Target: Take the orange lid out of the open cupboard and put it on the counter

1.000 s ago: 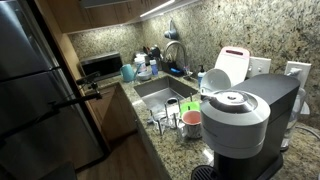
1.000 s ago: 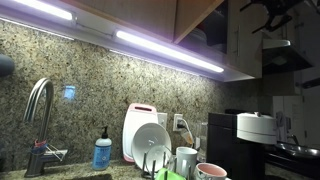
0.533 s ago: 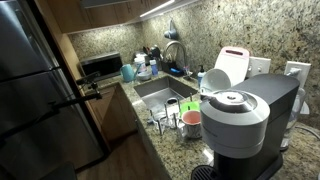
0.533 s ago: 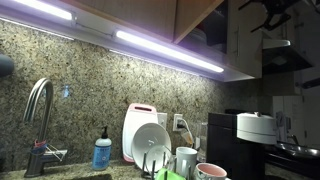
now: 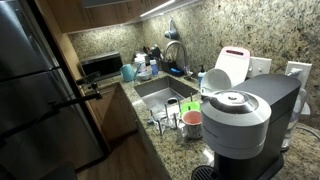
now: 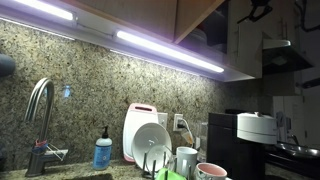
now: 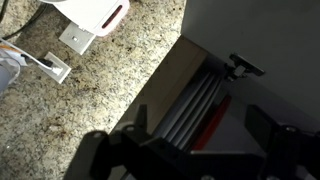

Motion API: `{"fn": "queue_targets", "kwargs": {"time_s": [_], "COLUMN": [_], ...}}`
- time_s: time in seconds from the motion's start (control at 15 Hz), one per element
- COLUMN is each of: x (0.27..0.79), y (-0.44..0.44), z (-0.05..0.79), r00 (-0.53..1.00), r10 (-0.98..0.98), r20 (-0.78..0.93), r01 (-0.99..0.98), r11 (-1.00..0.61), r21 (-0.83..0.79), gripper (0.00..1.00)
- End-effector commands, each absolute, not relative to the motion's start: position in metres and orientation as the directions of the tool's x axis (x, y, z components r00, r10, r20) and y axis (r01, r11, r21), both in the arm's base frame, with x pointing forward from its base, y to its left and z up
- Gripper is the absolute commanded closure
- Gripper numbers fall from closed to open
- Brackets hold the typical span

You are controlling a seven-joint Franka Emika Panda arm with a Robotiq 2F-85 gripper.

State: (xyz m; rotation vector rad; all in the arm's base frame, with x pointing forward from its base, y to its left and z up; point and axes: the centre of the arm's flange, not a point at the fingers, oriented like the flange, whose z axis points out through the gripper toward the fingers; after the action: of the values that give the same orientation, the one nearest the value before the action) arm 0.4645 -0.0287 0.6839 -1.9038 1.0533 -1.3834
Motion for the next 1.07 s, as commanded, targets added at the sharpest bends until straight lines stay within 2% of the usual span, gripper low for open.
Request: {"fn": "queue_targets", "kwargs": {"time_s": [0.0, 0.53, 1.0], "x": [0.495, 0.517, 0.515], "y": [-0.041, -0.057, -0.050], "z": [0.708, 0.723, 0.731], "r00": [0.107, 0.070, 0.076], "r10": [-0.858, -0.903, -0.891], "r20": [0.502, 0.423, 0.447], "r01": [-0.275, -0.249, -0.225], "r11": [-0.511, -0.427, -0.453], "r21": [-0.815, -0.869, -0.863], "gripper": [0.00, 0.00, 0.00]}}
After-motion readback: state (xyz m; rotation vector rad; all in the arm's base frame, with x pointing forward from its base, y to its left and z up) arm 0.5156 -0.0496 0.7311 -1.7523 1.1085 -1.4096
